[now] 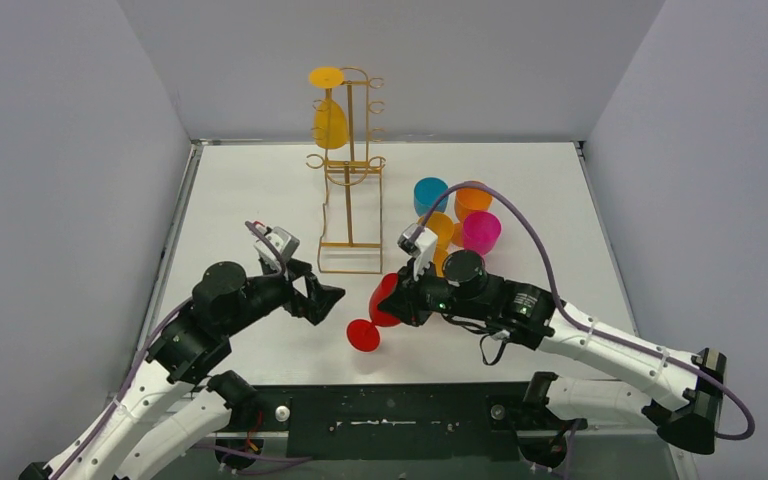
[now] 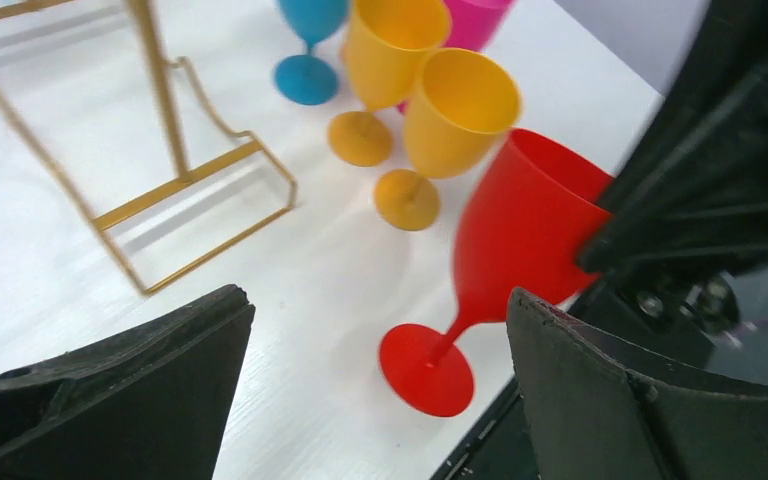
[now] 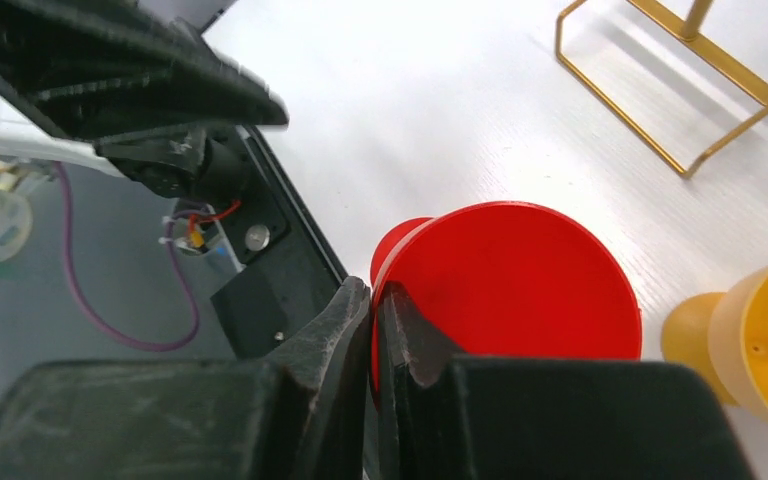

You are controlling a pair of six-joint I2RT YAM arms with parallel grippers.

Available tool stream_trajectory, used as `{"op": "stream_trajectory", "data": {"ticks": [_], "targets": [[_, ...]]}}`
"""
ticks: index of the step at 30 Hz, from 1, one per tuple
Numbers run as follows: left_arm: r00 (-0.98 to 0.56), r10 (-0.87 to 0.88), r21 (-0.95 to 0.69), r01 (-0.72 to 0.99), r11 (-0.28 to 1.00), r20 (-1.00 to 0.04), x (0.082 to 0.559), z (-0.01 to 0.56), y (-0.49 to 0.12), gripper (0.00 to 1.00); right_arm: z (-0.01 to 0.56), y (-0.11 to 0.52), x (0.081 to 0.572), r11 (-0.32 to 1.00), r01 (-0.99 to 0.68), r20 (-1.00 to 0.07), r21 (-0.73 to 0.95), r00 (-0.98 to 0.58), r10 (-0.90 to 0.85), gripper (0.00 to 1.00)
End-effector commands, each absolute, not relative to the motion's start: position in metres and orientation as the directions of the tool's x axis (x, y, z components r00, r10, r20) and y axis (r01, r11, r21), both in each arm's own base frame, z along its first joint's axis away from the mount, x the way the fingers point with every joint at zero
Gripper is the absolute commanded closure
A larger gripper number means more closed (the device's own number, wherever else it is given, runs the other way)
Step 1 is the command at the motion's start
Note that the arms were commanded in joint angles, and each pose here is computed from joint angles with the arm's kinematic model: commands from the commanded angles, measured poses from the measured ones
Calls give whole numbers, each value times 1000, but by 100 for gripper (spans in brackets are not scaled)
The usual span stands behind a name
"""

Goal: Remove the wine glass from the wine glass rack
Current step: Place the wine glass at the center of the board.

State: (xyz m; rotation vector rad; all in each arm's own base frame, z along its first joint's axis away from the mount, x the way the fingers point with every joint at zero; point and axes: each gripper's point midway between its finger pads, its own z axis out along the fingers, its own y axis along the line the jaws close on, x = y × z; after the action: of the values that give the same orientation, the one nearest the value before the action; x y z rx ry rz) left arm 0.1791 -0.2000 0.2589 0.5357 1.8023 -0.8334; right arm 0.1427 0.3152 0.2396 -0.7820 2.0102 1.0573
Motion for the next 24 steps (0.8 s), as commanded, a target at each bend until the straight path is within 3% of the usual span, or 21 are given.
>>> {"op": "stream_trajectory", "data": {"ticks": [1, 7, 16, 24], "targets": [[-321, -131, -279, 475, 835, -938, 206, 274, -158, 3, 232, 298, 159, 651, -708, -864, 273, -478, -157, 100], [-342, -152, -250, 264, 932, -927, 213, 257, -118, 3, 212, 269, 146, 743, -633, -851, 216, -495, -175, 100], [-344, -156, -244, 231, 942, -926, 209, 253, -108, 3, 213, 185, 166, 929, -306, -864, 210, -503, 30, 100], [-333, -150, -231, 221, 948, -931, 207, 254, -103, 2, 228, 154, 166, 949, -235, -874, 211, -480, 75, 100]]}}
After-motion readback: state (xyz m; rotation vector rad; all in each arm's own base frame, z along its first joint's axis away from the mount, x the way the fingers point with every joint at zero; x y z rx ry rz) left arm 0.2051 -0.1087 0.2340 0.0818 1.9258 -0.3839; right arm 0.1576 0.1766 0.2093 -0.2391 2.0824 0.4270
